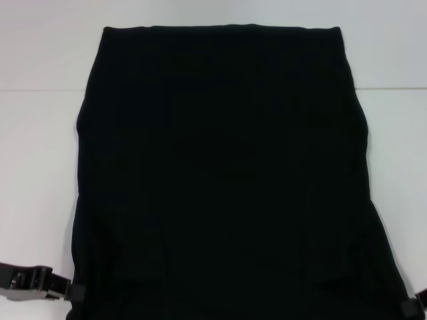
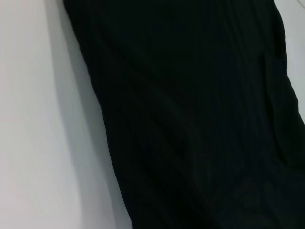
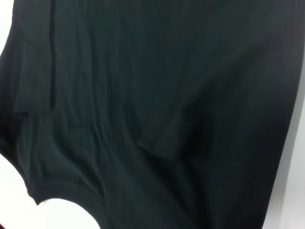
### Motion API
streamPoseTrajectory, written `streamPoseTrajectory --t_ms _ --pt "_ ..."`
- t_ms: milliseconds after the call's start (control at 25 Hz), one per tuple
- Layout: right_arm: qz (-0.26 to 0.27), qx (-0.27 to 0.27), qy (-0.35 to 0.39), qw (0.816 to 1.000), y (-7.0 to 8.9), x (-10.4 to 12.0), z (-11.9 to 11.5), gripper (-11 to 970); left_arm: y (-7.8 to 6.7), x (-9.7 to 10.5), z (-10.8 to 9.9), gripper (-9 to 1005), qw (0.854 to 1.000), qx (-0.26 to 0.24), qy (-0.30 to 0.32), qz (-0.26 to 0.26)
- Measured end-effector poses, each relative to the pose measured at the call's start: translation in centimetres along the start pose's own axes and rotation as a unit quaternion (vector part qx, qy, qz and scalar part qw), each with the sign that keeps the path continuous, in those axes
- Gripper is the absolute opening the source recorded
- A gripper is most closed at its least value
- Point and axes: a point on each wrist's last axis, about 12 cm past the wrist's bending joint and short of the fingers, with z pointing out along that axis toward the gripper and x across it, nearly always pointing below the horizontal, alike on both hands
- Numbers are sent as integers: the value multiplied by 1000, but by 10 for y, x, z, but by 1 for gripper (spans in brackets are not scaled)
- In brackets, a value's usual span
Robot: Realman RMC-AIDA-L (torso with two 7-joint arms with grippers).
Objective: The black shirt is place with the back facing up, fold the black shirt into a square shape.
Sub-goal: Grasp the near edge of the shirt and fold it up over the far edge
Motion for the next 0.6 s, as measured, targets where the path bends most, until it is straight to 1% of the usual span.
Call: streamPoseTrajectory --t_ms 160,280,360,440,600 --pt "16 -5 -3 1000 -7 14 -7 57 -2 8 1 33 1000 15 17 -5" --pt "21 -5 -9 1000 -10 18 -9 57 -4 14 3 33 999 31 36 -3" --pt "19 -6 -14 1000 -10 19 -10 57 -7 18 3 33 998 45 44 6" --pt "13 -10 -20 1000 -10 17 -11 57 -8 18 3 33 998 55 39 13" --pt "-9 -25 -40 999 -3 5 -15 57 -9 8 1 33 999 48 17 15"
